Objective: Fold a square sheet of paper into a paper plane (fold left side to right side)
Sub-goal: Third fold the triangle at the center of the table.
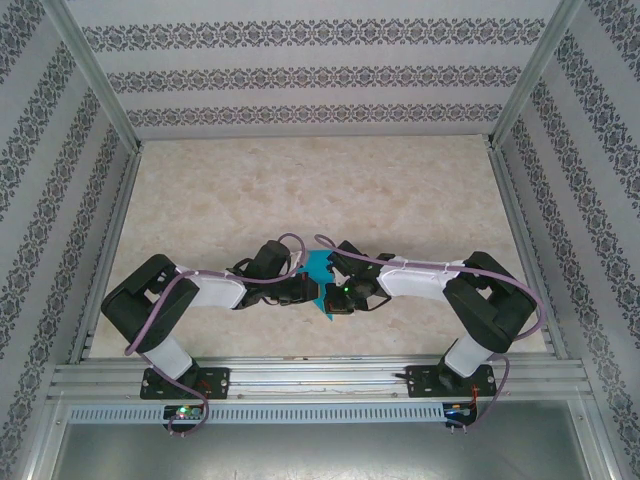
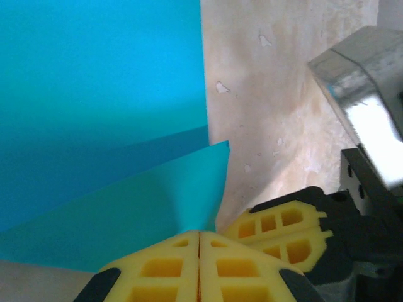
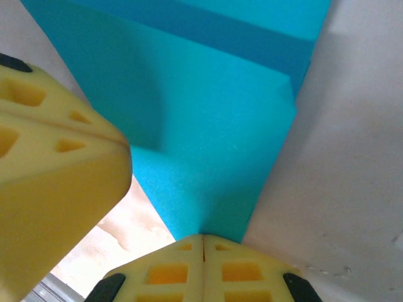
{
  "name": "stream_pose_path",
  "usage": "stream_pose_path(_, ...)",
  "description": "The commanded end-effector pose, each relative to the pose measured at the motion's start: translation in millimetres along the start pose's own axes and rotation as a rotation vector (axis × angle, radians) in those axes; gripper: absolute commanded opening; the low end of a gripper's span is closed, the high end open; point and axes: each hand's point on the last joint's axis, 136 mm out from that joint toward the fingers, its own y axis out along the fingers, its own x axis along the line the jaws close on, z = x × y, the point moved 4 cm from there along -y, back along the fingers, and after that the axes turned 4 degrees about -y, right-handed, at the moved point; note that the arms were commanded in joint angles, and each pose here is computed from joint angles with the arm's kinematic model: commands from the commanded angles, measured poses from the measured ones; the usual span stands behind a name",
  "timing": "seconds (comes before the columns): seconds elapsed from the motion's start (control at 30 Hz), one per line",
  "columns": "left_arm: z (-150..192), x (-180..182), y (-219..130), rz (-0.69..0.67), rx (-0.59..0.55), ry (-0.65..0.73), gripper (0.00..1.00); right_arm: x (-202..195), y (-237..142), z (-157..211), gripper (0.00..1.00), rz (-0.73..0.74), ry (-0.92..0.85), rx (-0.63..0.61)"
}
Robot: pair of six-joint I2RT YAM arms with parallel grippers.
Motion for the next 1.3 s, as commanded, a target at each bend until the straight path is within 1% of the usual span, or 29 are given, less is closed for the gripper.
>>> stream_pose_path(0.0, -1.8, 2.0, 4.9, -0.019, -0.015, 0.010, 0.08, -41.6, 13.0, 24.9, 0.00, 0.211, 0.046, 0.087)
stream_pose_path(0.13, -1.0, 11.3, 7.8, -0.061, -0.009, -0.009, 0.08, -43.0, 12.9, 26.6, 0.00, 0.230, 0.039, 0.098)
stream_pose_path(0.3, -2.0, 26.9, 9.0, -0.116, -0.010, -0.064, 0.08, -43.5, 12.3, 28.0, 0.00, 0.248, 0.030, 0.112)
stream_pose_path(0.5, -3.7, 41.4, 6.3, -0.140, -0.023, -0.118, 0.08, -44.2, 11.0, 28.5, 0.00, 0.267, 0.021, 0.120)
stream_pose_path(0.67, -11.1, 50.2, -2.8, -0.160, -0.050, -0.129, 0.08, -45.0, 10.0, 29.3, 0.00, 0.277, 0.017, 0.125)
stream_pose_path(1.0, -42.4, 81.7, -32.0, -0.232, -0.114, -0.146, 0.09, -42.8, 10.9, 29.3, 0.00, 0.271, 0.016, 0.126)
stream_pose_path(1.1, -49.9, 78.0, -39.7, -0.212, -0.135, -0.135, 0.09, -41.6, 11.2, 28.6, 0.00, 0.264, 0.014, 0.124)
stream_pose_path(1.27, -59.4, 45.8, -58.7, -0.158, -0.171, -0.040, 0.07, -38.0, 12.2, 25.9, 0.00, 0.242, 0.013, 0.112)
